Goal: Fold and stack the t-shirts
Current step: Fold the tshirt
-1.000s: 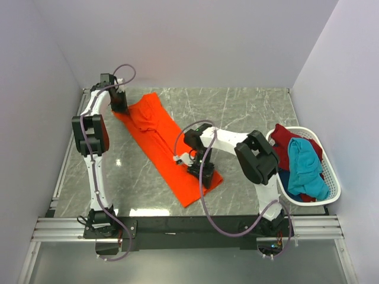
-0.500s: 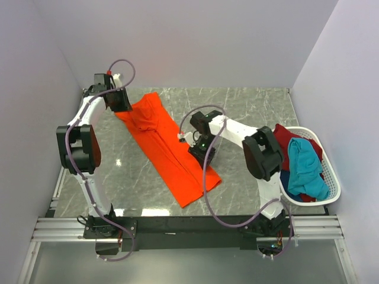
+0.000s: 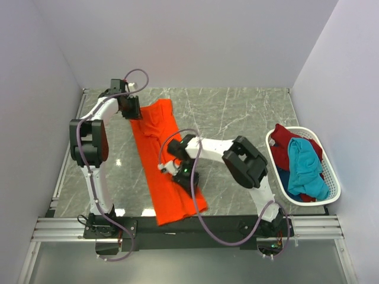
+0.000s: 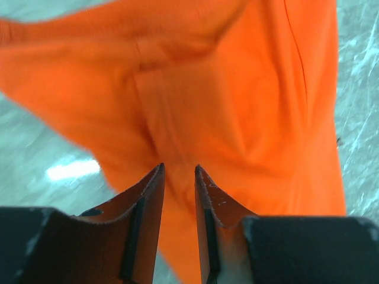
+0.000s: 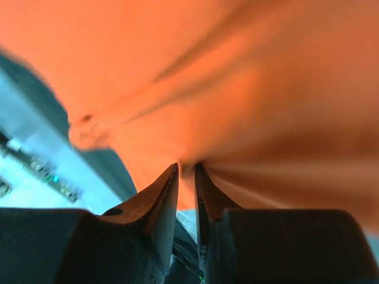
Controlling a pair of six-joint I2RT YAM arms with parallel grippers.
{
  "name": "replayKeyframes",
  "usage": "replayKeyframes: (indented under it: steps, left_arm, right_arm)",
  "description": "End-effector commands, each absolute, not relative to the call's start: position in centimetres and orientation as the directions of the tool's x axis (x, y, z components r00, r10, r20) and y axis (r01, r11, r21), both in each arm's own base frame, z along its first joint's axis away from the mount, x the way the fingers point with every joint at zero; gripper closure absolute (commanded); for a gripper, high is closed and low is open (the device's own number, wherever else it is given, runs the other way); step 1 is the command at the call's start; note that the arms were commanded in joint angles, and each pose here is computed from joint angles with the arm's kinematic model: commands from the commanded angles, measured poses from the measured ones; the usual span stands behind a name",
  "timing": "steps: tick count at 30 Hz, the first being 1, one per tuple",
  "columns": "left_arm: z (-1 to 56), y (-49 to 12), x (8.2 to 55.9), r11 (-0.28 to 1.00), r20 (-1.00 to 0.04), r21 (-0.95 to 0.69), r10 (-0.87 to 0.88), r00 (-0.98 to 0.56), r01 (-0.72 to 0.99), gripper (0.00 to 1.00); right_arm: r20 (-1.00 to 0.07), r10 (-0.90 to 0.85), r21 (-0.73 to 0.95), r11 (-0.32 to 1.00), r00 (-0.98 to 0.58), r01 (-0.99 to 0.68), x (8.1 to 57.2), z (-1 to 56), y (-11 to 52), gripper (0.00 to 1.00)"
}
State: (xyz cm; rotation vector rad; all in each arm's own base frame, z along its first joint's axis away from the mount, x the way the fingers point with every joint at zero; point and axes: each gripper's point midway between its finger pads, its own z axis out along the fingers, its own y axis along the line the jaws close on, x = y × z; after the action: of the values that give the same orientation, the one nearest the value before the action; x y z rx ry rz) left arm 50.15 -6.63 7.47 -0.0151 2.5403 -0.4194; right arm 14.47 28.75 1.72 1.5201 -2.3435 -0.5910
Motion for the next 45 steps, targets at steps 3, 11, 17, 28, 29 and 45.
replayKeyframes:
  steps: [3, 11, 17, 28, 29, 45]
  left_arm:
    - [5.4, -10.8, 51.2, 0.947, -0.494, -0.290, -0.024, -0.869, 0.138, 0.68]
    - [0.1, -17.3, 52.2, 0.916, -0.436, -0.321, 0.083, -0.896, 0.241, 0.71]
    - [1.9, -21.7, 59.7, 0.890, -0.602, -0.321, 0.073, -0.795, 0.324, 0.66]
    - [25.9, -19.3, 61.4, 0.873, -0.920, -0.253, -0.083, -0.382, 0.418, 0.36]
    - [26.9, -18.2, 60.4, 0.869, -0.922, -0.257, -0.089, -0.377, 0.423, 0.35]
    - [21.0, -8.7, 35.1, 0.794, -0.882, -0.220, 0.086, -0.463, 0.567, 0.13]
  right_arm:
    - [-0.130, -0.906, 0.692, 0.208, -0.402, -0.691, 11.4, 6.5, 33.2, 0.71]
    - [-0.304, -0.759, 0.711, 0.221, -0.576, -0.667, 17.5, 13.2, 31.1, 0.67]
    - [-0.323, -0.638, 0.628, 0.408, -0.699, -0.663, 23.8, 12.9, 27.5, 0.68]
    - [-0.439, -0.517, 0.505, 0.536, -0.735, -0.677, 30.7, 14.8, 25.9, 0.69]
    - [-0.439, -0.522, 0.503, 0.532, -0.731, -0.682, 30.4, 14.7, 26.0, 0.68]
    - [-0.311, -0.725, 0.461, 0.450, -0.614, -0.765, 24.2, 6.5, 32.4, 0.68]
